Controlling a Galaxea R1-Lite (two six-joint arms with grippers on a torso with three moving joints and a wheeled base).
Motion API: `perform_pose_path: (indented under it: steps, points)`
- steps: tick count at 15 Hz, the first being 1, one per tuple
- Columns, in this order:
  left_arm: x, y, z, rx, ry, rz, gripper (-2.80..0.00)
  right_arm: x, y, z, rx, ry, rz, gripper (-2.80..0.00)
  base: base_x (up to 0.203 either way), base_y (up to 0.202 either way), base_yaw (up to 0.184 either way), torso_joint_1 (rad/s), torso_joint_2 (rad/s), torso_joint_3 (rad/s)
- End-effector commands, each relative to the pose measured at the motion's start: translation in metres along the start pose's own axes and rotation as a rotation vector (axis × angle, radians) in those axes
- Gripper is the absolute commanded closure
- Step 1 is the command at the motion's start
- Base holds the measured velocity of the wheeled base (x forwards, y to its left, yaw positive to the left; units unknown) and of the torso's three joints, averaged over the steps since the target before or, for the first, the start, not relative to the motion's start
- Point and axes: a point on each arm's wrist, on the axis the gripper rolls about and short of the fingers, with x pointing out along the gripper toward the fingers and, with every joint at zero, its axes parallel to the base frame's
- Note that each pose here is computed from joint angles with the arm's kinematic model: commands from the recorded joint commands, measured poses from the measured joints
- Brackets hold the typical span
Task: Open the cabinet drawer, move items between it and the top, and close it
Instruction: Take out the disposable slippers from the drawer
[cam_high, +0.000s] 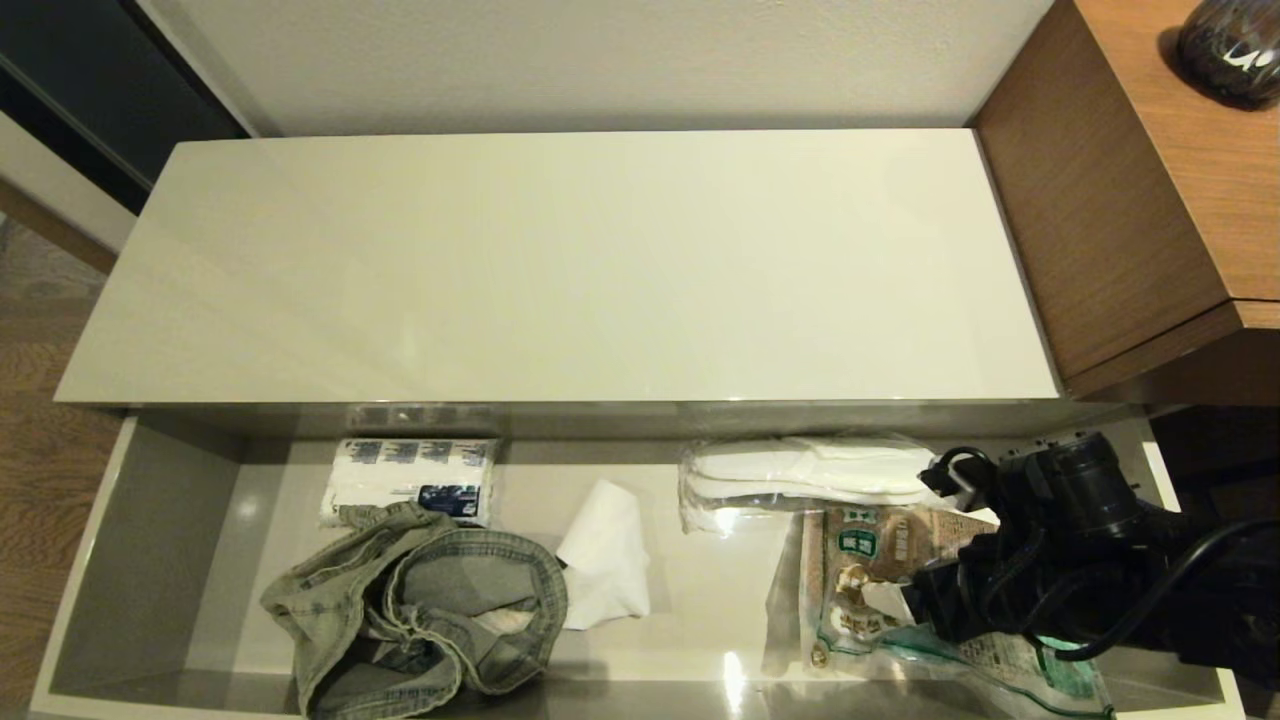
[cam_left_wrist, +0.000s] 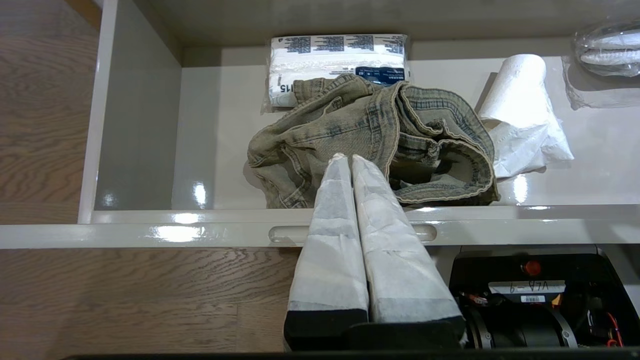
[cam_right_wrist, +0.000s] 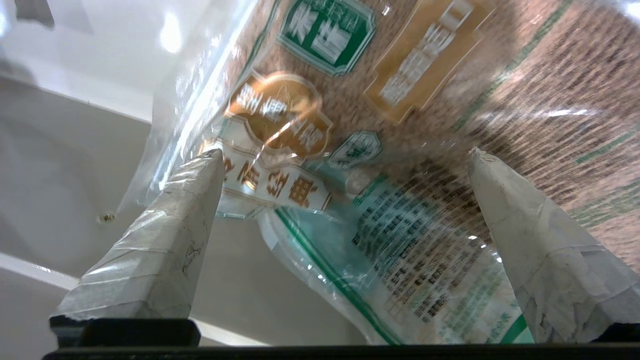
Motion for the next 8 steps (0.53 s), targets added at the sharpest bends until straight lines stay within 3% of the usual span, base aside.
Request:
perform_pose_path:
  steps: [1, 5, 8]
  points:
    - [0.0, 0.0, 0.0, 0.0, 0.002, 0.001, 0.0, 0.004, 0.0, -0.002, 0.001, 0.014, 0.001, -2.8, 0.0, 0.0, 0.0, 0.0, 0.0, 0.0]
    - [0.0, 0.0, 0.0, 0.0, 0.002, 0.001, 0.0, 0.011, 0.0, -0.001, 0.031, 0.012, 0.003, -2.8, 0.0, 0.0, 0.0, 0.0, 0.0, 0.0]
    - [0.0, 0.0, 0.0, 0.0, 0.002, -0.001, 0.0, 0.023, 0.002, 0.005, 0.027, -0.058, 0.006, -2.8, 0.0, 0.0, 0.0, 0.0, 0.0, 0.0]
